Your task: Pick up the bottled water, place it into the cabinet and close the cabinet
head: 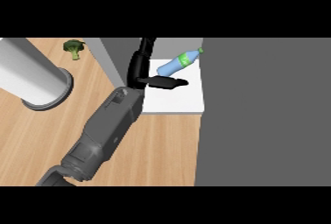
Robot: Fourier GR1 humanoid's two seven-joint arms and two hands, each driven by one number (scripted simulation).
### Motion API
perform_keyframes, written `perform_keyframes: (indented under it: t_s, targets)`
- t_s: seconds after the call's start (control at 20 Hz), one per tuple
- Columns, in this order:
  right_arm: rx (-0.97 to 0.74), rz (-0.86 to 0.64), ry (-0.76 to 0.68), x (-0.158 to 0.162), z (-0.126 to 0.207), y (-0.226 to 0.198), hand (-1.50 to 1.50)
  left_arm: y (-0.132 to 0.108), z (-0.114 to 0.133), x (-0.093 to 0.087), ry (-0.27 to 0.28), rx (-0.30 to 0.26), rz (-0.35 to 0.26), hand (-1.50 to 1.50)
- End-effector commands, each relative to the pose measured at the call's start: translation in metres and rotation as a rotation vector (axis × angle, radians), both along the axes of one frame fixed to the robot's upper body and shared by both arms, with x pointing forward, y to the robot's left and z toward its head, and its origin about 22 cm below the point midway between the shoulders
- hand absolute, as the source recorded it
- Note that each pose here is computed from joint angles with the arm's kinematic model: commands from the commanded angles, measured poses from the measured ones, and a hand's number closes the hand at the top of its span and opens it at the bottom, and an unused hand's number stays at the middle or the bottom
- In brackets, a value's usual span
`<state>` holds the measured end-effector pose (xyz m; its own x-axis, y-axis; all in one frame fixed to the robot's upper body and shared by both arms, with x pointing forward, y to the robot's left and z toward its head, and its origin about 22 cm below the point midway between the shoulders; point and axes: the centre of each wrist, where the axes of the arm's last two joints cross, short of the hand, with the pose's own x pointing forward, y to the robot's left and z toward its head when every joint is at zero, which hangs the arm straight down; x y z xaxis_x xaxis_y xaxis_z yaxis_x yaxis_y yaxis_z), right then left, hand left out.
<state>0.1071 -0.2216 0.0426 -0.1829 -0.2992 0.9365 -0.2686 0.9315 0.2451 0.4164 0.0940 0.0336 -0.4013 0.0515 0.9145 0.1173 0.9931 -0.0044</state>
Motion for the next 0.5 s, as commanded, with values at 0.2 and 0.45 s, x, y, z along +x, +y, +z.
perform_keyframes:
  t_s: [0.2,0.45]
  targets:
    - [-0.013,-0.023,0.002,-0.006,-0.001,-0.006,-1.5,0.014,-0.018,-0.037,0.086,-0.162,-0.026,-1.5]
    - [0.003,-0.008,0.011,-0.011,0.004,0.0,-1.5,0.022,-0.011,-0.068,0.065,-0.195,-0.057,-1.5]
